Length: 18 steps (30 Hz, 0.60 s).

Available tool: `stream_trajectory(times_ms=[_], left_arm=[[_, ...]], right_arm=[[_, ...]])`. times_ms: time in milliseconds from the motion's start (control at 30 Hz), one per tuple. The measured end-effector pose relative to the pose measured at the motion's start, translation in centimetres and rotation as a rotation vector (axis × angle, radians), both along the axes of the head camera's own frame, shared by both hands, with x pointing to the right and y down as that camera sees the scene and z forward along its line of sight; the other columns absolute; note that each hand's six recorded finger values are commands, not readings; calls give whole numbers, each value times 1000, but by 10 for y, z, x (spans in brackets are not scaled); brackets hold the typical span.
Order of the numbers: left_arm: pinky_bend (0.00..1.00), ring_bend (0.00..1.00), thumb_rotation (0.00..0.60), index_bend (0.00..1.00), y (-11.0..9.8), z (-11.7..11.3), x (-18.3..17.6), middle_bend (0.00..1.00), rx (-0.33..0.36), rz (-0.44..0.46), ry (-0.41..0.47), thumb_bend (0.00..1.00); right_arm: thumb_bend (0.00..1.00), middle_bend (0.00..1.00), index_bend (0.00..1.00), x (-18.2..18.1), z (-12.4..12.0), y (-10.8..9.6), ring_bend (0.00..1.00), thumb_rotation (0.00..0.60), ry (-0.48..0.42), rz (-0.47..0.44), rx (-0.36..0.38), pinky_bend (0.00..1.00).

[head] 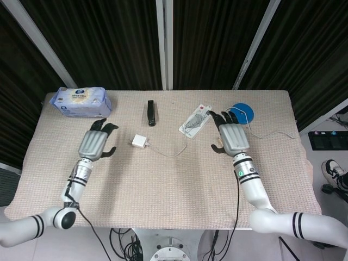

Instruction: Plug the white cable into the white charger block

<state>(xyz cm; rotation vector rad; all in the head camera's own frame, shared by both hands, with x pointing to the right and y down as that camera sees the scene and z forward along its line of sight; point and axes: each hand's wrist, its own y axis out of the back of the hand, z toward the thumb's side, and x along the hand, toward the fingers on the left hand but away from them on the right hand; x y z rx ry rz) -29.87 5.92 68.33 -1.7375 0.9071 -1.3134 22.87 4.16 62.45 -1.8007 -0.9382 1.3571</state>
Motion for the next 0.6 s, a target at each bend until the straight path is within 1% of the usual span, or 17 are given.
stream_trajectory(times_ms=[100,167,233,300,333,467,600], left_arm=[[87,30,600,207,3,-21,-39,183,47,-37,-43,284],[83,30,600,207,12,-36,-69,184,64,-66,-73,283],[79,30,600,210,24,-52,-97,186,73,-94,-104,280],[74,30,600,214,38,-65,-118,189,81,-121,-127,278],[73,30,600,214,47,-73,-129,189,87,-141,-137,278],[71,30,600,214,83,-95,-151,190,93,-203,-144,278],[71,30,600,215,110,-111,-155,190,108,-222,-146,266]], right_arm=[[195,195,51,35,-15,5,68,600,29,-7,33,94],[194,192,57,59,-25,14,68,600,44,-5,57,87],[192,190,59,82,-33,28,66,600,43,5,71,79],[199,186,61,102,-40,42,62,600,36,23,83,71],[206,184,61,115,-44,52,59,600,32,37,89,70],[210,181,61,150,-56,84,53,600,18,79,112,68],[211,181,61,172,-65,110,53,600,12,118,131,68]])
